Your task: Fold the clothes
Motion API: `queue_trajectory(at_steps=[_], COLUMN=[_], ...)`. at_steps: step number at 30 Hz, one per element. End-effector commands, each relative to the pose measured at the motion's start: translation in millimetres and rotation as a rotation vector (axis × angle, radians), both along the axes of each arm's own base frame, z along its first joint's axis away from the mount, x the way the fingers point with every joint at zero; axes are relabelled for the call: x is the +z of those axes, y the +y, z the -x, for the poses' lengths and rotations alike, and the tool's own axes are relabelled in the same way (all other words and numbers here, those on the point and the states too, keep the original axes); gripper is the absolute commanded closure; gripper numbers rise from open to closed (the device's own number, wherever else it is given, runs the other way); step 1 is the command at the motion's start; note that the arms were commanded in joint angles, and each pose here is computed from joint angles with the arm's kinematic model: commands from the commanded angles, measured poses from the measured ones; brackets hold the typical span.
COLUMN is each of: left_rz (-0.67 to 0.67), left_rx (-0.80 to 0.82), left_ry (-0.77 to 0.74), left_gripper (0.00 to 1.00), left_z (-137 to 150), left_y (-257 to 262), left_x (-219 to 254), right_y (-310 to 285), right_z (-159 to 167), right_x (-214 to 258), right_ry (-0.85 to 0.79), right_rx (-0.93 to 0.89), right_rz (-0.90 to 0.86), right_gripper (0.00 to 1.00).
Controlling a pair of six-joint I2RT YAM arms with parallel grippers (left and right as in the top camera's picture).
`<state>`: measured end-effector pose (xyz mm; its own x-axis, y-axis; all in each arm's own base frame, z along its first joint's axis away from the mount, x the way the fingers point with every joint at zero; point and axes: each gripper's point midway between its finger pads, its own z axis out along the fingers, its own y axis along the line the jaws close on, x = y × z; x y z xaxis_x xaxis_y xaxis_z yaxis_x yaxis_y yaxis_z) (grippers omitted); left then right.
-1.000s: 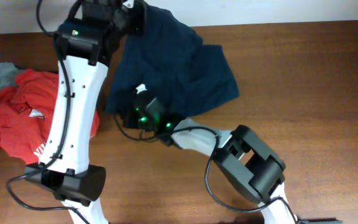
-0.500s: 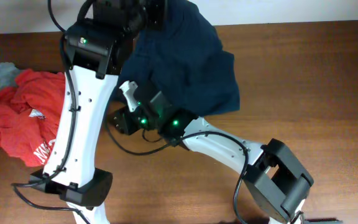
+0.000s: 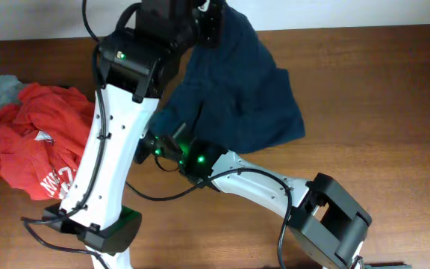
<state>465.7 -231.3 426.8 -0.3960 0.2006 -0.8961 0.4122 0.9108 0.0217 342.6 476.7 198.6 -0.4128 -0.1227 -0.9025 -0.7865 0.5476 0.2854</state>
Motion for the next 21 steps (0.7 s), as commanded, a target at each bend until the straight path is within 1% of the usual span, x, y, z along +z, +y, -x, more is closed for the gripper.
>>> queue_trajectory(at_steps=[1,5,10,12,19,21], left_rz=[0.010,-0.025,-0.048,-0.058,-0.118,-0.128], left_rx=[0.070,0.155,0.231,0.255,0.360,0.381], left_ry=[-0.048,-0.063,-0.061,-0.045,0.055,0.077], left_gripper=[0.99,0.99,0.99,0.99,0.99,0.99], left_z=[5,0,-8,-11,-12,-12], left_y=[15,33,58,71,125,136], left_x=[22,22,20,16,-7,-12], right_y=[-25,-68,-117,-139,-221,-239], right_z=[-13,-14,-21,-20,-10,-13], right_x=[-37,-59,-52,-49,-50,-52], right_ry=[0.103,0.280,0.355,0.390,0.539,0.566], right_rx=[-0.117,-0.179,-0.252,-0.285,-0.405,-0.440], right_rz=[0.130,0.232,0.296,0.325,0.453,0.465], right_gripper=[0.28,0.34,0.35,0.37,0.37,0.39])
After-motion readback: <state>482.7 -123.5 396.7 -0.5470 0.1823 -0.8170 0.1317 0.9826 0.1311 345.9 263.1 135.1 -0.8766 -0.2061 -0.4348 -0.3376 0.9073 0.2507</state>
